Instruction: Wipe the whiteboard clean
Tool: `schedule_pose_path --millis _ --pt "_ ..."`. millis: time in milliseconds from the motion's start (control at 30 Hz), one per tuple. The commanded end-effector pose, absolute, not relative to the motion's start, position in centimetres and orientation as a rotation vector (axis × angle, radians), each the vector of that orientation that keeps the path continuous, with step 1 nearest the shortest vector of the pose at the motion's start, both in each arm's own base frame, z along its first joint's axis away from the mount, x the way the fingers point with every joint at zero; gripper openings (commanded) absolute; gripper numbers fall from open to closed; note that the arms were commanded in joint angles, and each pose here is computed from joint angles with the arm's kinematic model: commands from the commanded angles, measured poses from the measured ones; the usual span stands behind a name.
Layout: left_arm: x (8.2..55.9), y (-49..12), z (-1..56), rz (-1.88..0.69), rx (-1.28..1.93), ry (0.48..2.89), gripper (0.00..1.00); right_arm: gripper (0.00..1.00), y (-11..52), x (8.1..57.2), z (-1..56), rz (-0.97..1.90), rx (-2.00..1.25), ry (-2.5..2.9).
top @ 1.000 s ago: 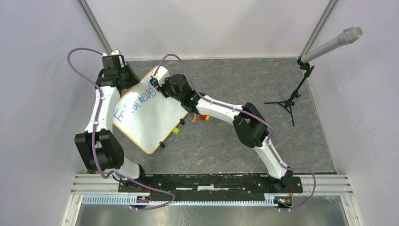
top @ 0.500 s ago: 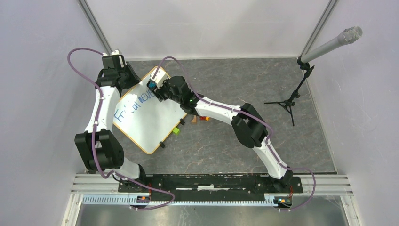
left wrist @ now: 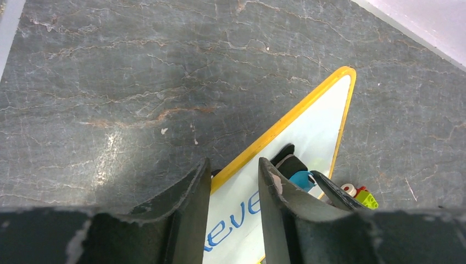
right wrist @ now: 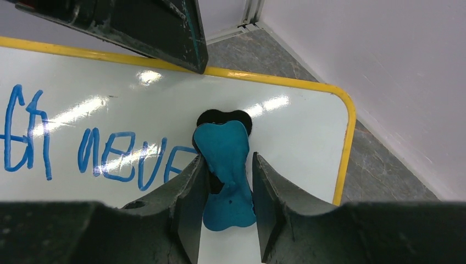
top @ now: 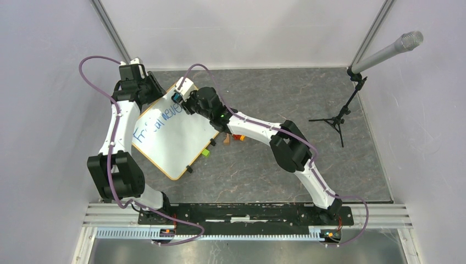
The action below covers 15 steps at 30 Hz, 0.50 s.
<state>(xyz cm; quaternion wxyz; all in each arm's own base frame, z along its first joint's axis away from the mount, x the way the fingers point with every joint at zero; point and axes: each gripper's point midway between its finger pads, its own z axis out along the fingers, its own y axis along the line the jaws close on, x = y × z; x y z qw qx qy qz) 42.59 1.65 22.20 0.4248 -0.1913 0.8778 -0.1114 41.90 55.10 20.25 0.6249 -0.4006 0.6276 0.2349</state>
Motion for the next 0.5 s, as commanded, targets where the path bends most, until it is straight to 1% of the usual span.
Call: schedule_pose_path --millis 0,233,400,467 --pt "42.4 0.7 22.3 -0.330 -0.457 2.207 0.46 0.41 56.1 42.6 22.3 0.572 -0.866 1.382" --pt "42.8 1.0 21.5 -0.336 -0.469 2.220 0.52 0.41 56.3 42.8 21.7 0.573 -0.866 1.385" --pt "42.8 0.9 21.1 -0.343 -0.472 2.231 0.52 0.40 55.9 42.8 21.5 0.559 -0.861 1.396" --pt "42.9 0.8 21.0 -0.351 -0.469 2.236 0.52 0.37 55.4 43.0 21.3 0.531 -0.850 1.409"
